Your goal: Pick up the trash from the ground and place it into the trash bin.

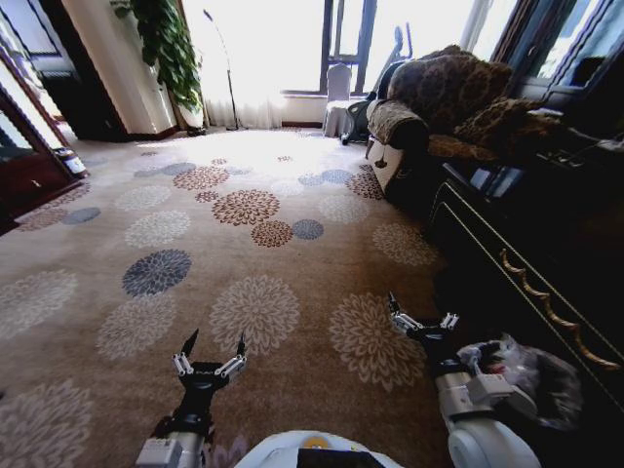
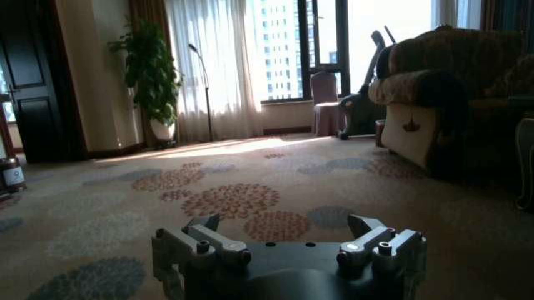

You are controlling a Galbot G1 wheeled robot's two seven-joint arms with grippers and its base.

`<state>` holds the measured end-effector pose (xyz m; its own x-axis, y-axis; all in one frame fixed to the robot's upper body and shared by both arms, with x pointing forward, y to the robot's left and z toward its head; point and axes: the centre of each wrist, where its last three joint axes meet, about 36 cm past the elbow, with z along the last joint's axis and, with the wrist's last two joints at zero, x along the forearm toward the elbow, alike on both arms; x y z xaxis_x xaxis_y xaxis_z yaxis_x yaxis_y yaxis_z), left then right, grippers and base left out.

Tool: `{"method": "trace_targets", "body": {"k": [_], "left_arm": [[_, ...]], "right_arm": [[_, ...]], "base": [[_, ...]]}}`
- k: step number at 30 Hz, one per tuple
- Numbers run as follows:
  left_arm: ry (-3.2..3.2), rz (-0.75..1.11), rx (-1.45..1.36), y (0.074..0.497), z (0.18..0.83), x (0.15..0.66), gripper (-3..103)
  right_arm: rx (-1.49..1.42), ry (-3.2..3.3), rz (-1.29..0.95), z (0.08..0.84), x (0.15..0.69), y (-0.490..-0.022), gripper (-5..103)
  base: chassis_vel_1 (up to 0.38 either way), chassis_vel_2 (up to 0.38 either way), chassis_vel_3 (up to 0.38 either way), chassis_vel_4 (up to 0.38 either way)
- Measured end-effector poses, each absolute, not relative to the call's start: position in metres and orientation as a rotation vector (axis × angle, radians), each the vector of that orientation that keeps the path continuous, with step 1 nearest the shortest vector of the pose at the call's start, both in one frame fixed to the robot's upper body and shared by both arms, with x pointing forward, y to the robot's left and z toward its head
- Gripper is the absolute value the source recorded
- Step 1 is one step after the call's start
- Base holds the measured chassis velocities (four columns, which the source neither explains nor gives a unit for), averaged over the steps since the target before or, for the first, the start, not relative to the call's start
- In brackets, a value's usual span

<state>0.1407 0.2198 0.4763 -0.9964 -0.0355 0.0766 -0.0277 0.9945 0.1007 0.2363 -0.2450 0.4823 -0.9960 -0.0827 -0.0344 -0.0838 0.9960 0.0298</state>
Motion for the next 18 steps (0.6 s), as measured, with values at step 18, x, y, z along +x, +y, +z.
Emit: {"method": "trace_targets", "body": {"k": [18], "left_arm": [[-3.059,-0.152,0.049,0.2198,0.4763,0.1407,100]], "right_arm": [[-0.13,3.105,0.05,0.4823,0.2363,-0.245,100]], "base": [[0.0,0.0,0.0,0.0]]}}
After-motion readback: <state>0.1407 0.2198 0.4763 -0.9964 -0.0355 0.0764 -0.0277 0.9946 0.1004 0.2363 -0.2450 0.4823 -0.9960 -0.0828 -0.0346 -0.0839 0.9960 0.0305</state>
